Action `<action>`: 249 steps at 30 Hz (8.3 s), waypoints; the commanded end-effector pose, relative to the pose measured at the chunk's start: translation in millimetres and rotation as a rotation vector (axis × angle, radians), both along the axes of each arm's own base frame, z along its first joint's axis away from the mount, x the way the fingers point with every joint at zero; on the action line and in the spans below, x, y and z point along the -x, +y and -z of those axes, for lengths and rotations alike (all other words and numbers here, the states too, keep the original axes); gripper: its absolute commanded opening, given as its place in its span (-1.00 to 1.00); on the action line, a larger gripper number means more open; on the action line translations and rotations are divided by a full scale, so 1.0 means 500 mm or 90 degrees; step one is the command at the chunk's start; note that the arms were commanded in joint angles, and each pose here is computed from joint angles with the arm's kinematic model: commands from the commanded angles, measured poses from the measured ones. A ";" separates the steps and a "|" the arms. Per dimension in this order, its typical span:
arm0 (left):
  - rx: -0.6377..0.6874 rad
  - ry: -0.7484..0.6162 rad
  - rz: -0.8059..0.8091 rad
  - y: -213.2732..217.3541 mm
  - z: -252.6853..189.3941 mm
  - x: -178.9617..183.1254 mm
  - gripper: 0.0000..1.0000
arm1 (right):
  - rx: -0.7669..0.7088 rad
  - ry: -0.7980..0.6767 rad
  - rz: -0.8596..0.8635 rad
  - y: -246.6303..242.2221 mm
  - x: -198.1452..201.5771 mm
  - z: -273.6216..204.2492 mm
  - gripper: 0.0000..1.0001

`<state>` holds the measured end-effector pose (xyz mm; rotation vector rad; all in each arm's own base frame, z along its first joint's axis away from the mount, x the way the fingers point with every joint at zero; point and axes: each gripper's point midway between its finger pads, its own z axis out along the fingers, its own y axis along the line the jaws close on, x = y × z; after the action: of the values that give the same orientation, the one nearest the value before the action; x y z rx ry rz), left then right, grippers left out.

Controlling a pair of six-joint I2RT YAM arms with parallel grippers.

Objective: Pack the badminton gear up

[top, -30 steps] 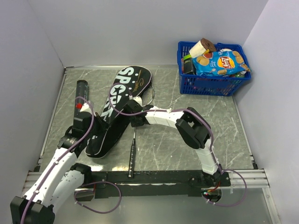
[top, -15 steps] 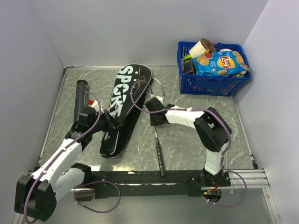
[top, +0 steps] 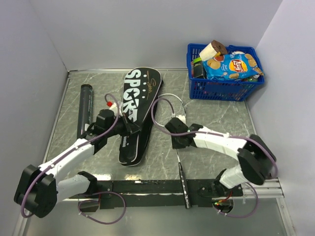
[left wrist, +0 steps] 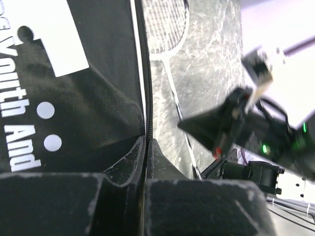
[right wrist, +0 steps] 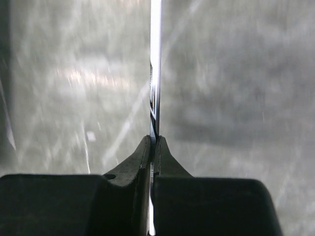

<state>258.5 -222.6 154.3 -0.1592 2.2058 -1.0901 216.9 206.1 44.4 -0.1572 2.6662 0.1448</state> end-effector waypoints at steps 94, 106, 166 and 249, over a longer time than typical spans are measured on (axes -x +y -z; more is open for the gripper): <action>0.004 -0.031 0.132 -0.149 -0.033 0.084 -0.97 | -0.163 -0.176 0.004 0.087 -0.109 -0.138 0.10; 0.014 -0.031 0.141 -0.161 -0.036 0.080 -0.98 | -0.295 -0.048 -0.103 0.046 0.097 -0.113 0.09; 0.030 -0.035 0.157 -0.159 -0.023 0.122 -0.98 | -0.606 0.040 -0.201 0.326 0.150 -0.166 -1.00; -0.051 0.019 0.312 -0.204 0.108 0.235 -0.98 | -0.221 -0.167 0.068 0.020 -0.152 -0.128 0.18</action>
<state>155.6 -307.2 97.2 0.3414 2.3986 -1.1813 253.4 221.4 96.0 0.0621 2.3771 0.5854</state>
